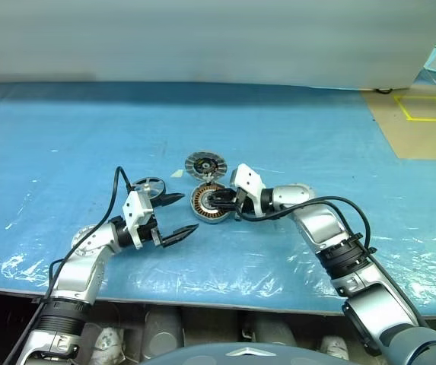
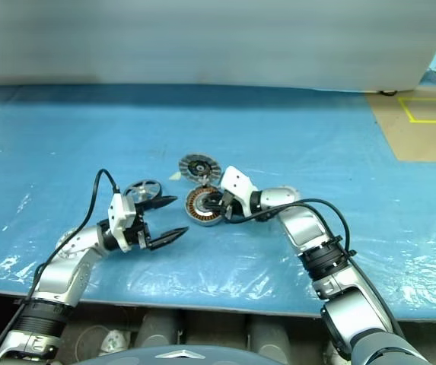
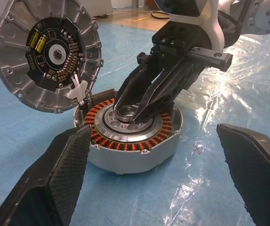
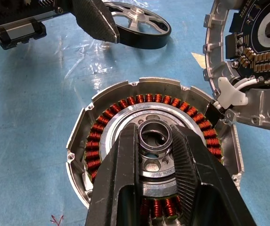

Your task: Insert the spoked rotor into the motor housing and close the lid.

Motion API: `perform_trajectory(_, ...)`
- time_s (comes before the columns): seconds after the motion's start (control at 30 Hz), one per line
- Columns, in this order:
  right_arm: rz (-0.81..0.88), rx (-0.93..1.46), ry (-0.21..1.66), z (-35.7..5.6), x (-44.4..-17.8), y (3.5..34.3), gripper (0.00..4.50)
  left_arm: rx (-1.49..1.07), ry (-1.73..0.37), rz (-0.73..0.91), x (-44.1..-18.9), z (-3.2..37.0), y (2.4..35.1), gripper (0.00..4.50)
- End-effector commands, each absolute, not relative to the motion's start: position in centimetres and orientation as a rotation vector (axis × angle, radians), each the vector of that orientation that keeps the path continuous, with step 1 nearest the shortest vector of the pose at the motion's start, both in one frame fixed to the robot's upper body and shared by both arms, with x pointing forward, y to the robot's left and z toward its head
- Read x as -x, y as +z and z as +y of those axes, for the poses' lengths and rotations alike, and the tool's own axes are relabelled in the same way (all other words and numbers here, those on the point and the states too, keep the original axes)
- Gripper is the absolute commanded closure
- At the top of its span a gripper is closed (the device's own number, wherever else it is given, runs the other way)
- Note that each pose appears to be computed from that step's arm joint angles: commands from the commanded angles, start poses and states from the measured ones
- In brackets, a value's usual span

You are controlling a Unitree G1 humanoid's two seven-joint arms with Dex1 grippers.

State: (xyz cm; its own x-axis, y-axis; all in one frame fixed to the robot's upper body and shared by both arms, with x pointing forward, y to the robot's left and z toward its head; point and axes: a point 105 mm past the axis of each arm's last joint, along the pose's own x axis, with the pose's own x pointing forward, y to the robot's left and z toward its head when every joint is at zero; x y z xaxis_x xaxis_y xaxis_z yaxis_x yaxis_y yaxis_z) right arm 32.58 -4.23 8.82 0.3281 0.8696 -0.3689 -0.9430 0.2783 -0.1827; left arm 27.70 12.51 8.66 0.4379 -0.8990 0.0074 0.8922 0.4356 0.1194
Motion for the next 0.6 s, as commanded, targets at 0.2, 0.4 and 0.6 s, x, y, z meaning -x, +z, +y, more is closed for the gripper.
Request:
perform_trajectory(0.2, 0.193, 0.337, 1.229, -4.1, -32.4, 9.0, 2.62, -0.128, -1.111, -0.113, -27.6, 12.7, 9.4, 0.00)
perform_trajectory(0.4, 0.143, 0.227, 1.219, -4.3, -32.9, 11.1, 2.33, -0.132, -1.114, -0.106, -27.7, 12.7, 9.4, 0.00)
perform_trajectory(0.6, 0.117, 0.214, 1.220, -4.1, -32.9, 11.6, 2.33, -0.133, -1.122, -0.105, -27.8, 12.5, 9.4, 0.00)
